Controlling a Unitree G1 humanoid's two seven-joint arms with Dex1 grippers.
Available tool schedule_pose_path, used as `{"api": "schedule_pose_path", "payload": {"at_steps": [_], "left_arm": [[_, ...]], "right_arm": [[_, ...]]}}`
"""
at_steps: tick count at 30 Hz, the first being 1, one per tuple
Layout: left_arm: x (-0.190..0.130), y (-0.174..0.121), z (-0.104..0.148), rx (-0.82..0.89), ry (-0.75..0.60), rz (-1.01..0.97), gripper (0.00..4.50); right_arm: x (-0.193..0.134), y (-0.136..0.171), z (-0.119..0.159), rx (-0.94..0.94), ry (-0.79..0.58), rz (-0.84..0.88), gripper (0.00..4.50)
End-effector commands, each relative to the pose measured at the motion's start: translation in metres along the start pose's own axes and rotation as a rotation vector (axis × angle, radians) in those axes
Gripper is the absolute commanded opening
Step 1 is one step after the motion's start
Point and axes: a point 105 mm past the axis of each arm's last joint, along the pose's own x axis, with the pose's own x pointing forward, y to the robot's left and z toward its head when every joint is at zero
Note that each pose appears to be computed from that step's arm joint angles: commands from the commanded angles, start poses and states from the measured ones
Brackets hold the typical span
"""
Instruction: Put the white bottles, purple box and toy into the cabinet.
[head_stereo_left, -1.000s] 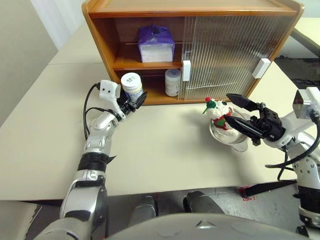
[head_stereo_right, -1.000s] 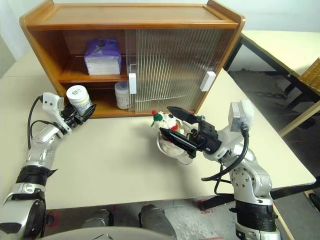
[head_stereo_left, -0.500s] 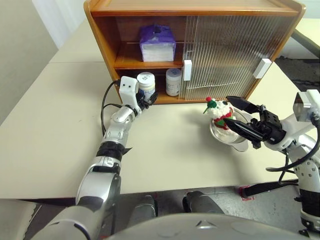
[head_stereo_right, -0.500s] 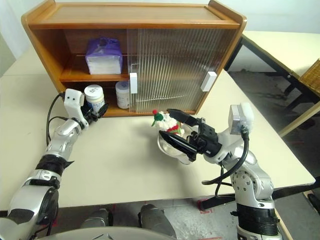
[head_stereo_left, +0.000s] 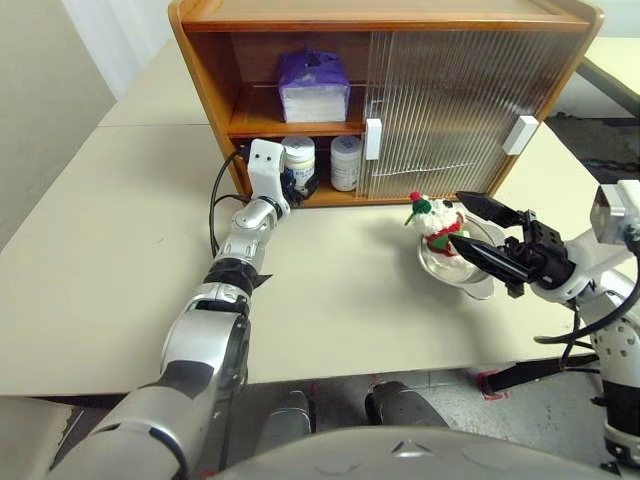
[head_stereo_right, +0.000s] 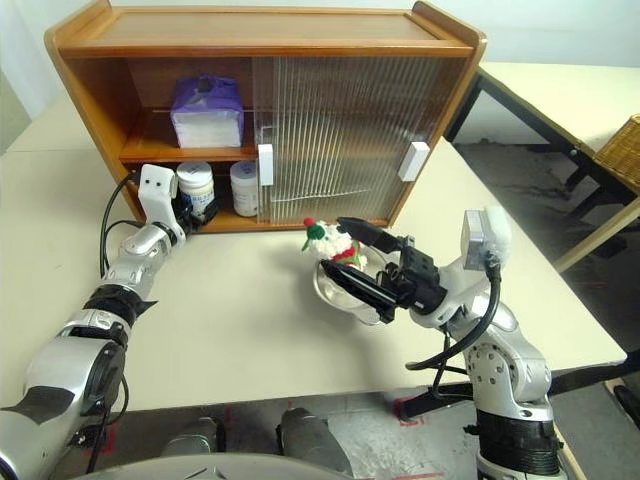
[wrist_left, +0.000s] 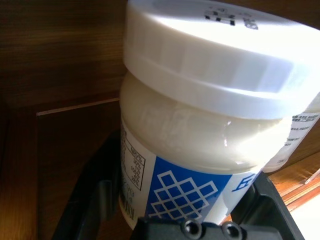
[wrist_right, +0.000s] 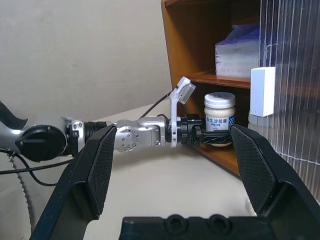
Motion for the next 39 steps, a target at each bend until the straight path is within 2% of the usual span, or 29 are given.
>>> {"api": "schedule_pose_path", "payload": {"at_steps": [1, 13, 17, 30, 39], "left_arm": [[0.002, 0.01, 0.008, 0.002, -0.012, 0.026, 3.14], [0.006, 0.008, 0.004, -0.008, 0.016, 0.047, 3.14], [0.006, 0.008, 0.003, -0.004, 0.015, 0.052, 4.48], [-0.005, 0.012, -0.009, -0.018, 0.0, 0.066, 4.48], [-0.046, 0.002, -0.01, 0.007, -0.098, -0.003, 4.48]], "right_arm": [[0.0, 0.003, 0.004, -0.015, 0.002, 0.005, 4.5], [-0.004, 0.003, 0.008, -0.03, 0.014, 0.001, 4.5], [-0.005, 0.004, 0.008, -0.033, 0.016, -0.003, 4.5], [-0.009, 0.001, 0.011, -0.039, 0.026, -0.006, 4.5], [-0.011, -0.001, 0.004, -0.009, 0.052, -0.013, 4.5]]}}
